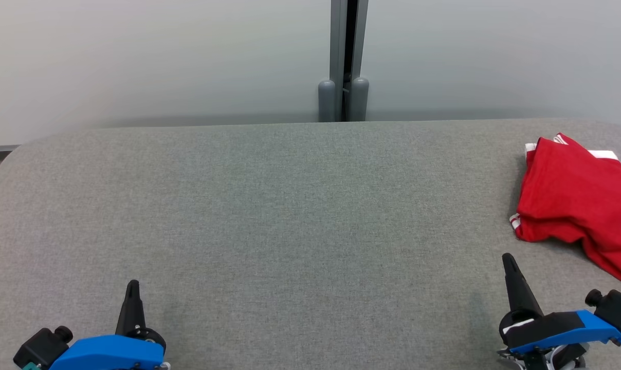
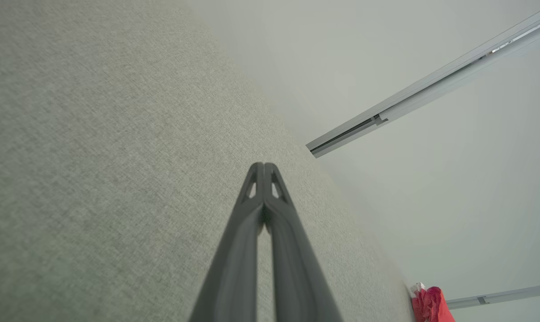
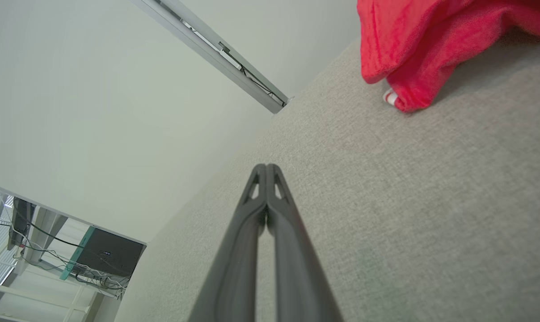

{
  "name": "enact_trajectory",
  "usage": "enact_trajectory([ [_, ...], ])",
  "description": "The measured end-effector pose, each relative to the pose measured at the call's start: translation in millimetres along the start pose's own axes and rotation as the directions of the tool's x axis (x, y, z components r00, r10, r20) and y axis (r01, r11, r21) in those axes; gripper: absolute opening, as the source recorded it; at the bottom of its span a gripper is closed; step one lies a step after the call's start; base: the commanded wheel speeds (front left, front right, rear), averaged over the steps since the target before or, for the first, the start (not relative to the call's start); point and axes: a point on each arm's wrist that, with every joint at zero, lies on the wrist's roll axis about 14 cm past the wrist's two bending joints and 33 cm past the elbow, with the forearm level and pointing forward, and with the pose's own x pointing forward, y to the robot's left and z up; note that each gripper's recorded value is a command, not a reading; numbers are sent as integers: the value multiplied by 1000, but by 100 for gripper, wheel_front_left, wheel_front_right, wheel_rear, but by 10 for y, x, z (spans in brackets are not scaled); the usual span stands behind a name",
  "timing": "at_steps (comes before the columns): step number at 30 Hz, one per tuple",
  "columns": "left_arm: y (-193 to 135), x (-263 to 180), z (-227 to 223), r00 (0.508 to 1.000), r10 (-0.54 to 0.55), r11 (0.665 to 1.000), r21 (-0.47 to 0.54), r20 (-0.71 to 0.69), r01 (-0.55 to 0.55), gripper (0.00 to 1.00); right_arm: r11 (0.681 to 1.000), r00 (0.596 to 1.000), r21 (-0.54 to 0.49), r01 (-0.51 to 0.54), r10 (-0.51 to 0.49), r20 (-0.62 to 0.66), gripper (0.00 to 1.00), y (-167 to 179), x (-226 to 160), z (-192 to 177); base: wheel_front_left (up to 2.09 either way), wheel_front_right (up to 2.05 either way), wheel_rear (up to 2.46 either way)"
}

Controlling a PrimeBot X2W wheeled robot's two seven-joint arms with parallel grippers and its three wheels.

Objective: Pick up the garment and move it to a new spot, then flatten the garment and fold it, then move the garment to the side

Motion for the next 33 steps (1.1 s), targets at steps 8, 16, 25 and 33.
enact_trajectory([
  [8,-25,13,61,1000,-8,996,-93,9,9,0,995,1000,97,-1,0,3,0,10,6,32,0,0,0],
  [16,-75,25,97,1000,-26,986,-167,14,28,0,985,1000,174,-8,7,7,0,36,17,61,0,0,0],
  [25,-142,45,180,998,-49,964,-260,31,56,0,961,1000,277,-22,20,13,0,75,33,105,0,0,0],
  [33,-177,44,224,997,-66,942,-328,40,75,0,937,999,349,-32,28,16,0,96,36,132,0,0,0],
])
